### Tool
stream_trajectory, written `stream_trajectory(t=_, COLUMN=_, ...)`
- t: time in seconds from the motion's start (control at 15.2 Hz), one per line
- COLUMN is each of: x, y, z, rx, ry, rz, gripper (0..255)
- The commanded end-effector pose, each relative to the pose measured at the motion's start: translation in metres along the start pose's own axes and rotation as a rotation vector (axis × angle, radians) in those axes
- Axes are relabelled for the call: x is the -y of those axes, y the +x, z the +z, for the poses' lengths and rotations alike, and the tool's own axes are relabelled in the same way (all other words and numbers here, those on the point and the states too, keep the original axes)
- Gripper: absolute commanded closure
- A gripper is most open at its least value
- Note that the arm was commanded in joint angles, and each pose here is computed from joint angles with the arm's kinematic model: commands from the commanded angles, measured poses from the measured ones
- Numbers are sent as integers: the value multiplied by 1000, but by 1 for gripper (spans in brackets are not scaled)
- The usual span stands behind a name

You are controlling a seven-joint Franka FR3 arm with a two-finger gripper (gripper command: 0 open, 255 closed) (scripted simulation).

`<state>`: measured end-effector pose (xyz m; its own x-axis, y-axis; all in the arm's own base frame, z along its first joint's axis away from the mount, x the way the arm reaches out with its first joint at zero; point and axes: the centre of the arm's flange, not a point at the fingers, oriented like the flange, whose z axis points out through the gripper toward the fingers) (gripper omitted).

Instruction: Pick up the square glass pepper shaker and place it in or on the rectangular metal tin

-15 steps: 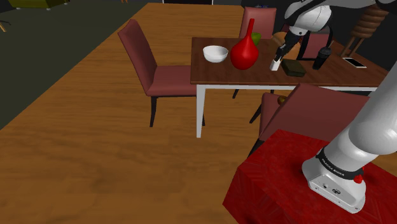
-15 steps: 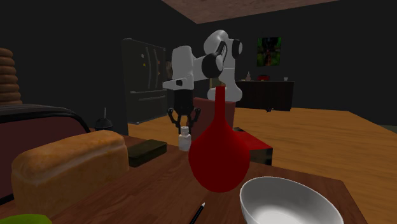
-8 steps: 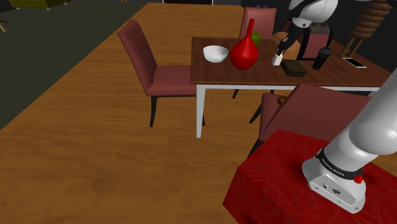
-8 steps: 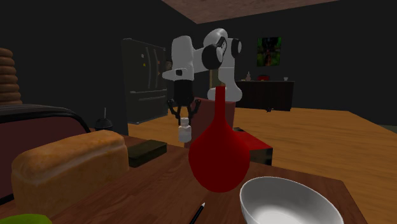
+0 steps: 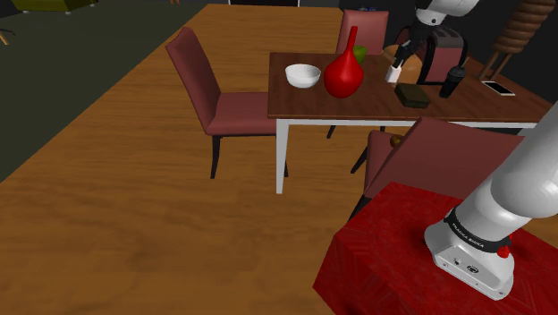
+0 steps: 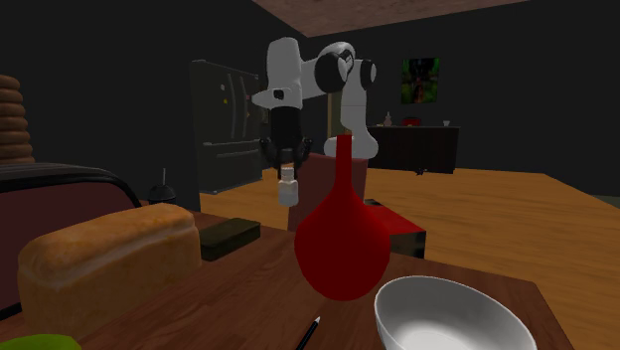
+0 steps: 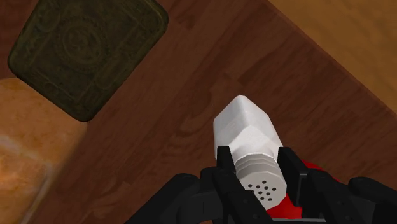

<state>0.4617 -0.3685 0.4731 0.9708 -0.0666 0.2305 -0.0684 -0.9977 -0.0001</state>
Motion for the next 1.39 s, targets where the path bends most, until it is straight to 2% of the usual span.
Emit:
stream_trajectory(t=0.0, x=1, y=1, z=-5, rx=1, ry=0, rz=0, gripper=255)
stream_trajectory(t=0.86, x=-170, y=-31, z=-50, rx=1, ry=0, rz=0, gripper=255)
stream_trajectory(t=1.32, x=-170, y=-40, z=-14, rx=1, ry=0, rz=0, gripper=255)
